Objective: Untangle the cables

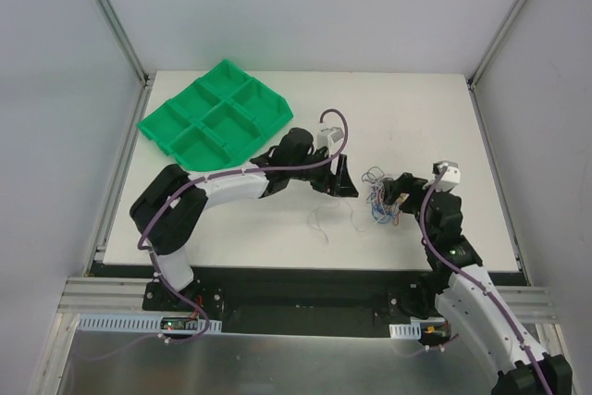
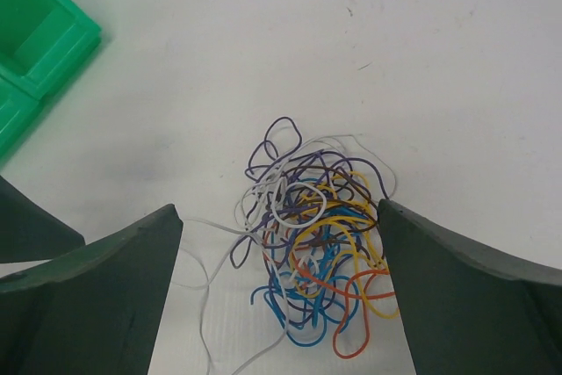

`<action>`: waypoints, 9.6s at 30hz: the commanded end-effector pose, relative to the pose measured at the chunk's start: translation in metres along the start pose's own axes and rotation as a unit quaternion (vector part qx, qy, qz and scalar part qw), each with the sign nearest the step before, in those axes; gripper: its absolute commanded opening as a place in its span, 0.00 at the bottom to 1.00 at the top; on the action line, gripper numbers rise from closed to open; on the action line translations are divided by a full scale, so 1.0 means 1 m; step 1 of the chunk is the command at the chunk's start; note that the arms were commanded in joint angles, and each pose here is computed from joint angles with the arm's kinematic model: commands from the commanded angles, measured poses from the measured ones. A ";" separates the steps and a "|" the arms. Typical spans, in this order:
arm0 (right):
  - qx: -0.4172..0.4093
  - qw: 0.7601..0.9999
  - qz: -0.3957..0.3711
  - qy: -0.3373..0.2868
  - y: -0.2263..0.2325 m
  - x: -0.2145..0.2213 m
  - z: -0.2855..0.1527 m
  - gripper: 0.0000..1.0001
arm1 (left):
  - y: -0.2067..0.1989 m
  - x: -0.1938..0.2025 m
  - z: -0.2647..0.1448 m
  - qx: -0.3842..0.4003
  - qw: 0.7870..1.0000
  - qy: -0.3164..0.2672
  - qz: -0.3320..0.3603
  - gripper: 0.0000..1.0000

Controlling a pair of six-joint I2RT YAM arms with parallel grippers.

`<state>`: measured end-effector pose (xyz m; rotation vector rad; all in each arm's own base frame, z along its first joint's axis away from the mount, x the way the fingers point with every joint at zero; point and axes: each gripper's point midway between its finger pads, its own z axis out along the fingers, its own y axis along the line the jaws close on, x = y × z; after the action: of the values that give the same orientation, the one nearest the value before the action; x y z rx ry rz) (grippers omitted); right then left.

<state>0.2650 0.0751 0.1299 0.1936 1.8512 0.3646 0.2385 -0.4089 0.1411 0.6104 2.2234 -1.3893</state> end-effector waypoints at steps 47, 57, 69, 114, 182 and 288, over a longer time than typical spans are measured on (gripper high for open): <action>0.120 0.971 0.038 0.202 -0.033 0.068 0.041 0.99 | -0.122 -0.061 -0.047 0.103 0.986 -0.040 0.124 0.00; 0.300 0.939 0.048 0.159 -0.100 0.052 0.015 0.96 | -0.159 -0.090 -0.131 0.040 0.968 -0.139 0.203 0.00; -0.058 0.989 0.008 0.133 0.029 0.024 0.014 0.97 | -0.175 -0.095 -0.159 0.032 0.963 -0.161 0.216 0.00; -0.159 0.961 -0.137 0.180 0.128 0.069 0.003 0.96 | -0.227 -0.200 -0.322 -0.166 0.852 -0.386 0.313 0.00; -0.282 0.873 -0.305 0.255 0.176 0.063 0.085 0.97 | -0.098 -0.142 -0.397 -0.438 0.763 -0.419 0.226 0.00; -0.229 0.960 -0.052 0.150 0.119 0.016 -0.047 0.64 | 0.081 0.041 -0.083 -0.336 0.937 0.084 0.053 0.58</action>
<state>0.2097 0.1915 0.1812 -0.3036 1.9746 0.8041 0.2386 -0.2838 0.0859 0.5438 2.5571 -0.4398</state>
